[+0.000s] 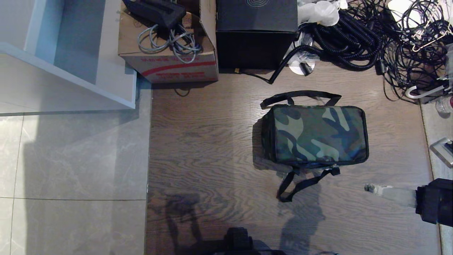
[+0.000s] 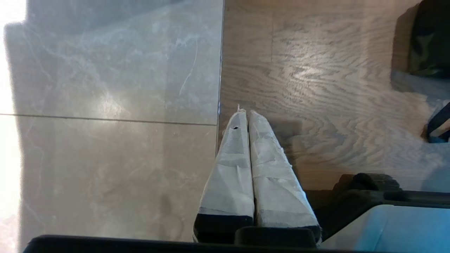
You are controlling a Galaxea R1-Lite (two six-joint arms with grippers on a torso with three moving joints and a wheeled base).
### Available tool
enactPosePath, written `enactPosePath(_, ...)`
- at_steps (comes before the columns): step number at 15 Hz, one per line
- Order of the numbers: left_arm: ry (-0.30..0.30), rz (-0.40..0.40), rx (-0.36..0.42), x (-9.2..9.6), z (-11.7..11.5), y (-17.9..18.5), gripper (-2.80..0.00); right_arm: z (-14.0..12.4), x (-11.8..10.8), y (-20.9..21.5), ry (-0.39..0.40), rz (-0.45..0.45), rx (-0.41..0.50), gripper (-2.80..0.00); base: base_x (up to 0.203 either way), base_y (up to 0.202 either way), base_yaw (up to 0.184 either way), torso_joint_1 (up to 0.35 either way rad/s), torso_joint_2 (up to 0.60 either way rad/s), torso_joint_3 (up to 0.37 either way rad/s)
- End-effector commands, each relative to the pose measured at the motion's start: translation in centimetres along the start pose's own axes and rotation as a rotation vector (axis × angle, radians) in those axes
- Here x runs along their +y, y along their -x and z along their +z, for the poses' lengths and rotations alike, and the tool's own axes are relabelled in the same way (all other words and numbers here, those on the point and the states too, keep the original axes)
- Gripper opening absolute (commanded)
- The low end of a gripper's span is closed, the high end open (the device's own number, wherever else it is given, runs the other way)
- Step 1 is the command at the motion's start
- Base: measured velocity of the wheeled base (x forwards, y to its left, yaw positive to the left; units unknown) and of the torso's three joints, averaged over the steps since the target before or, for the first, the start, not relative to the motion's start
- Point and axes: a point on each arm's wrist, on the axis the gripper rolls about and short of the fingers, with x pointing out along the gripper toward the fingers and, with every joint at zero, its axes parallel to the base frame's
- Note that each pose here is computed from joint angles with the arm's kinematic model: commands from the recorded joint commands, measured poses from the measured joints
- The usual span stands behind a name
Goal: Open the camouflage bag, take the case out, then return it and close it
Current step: Open the top of the storage box
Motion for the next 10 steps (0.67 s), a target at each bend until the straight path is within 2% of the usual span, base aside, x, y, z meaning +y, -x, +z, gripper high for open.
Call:
enactPosePath(1,0.0,0.0,0.0,0.0,0.0,0.0,-2.8,0.01,-0.2,-0.19,-0.005,0.002,0.007,-2.8,0.0,0.0,0.0,0.002,0.01,0.194)
enactPosePath(10,0.0,0.0,0.0,0.0,0.0,0.0,-2.8,-0.1,-0.53,-0.41,0.009,-0.014,0.017,-2.8,0.0,0.0,0.0,0.002,0.0,0.204)
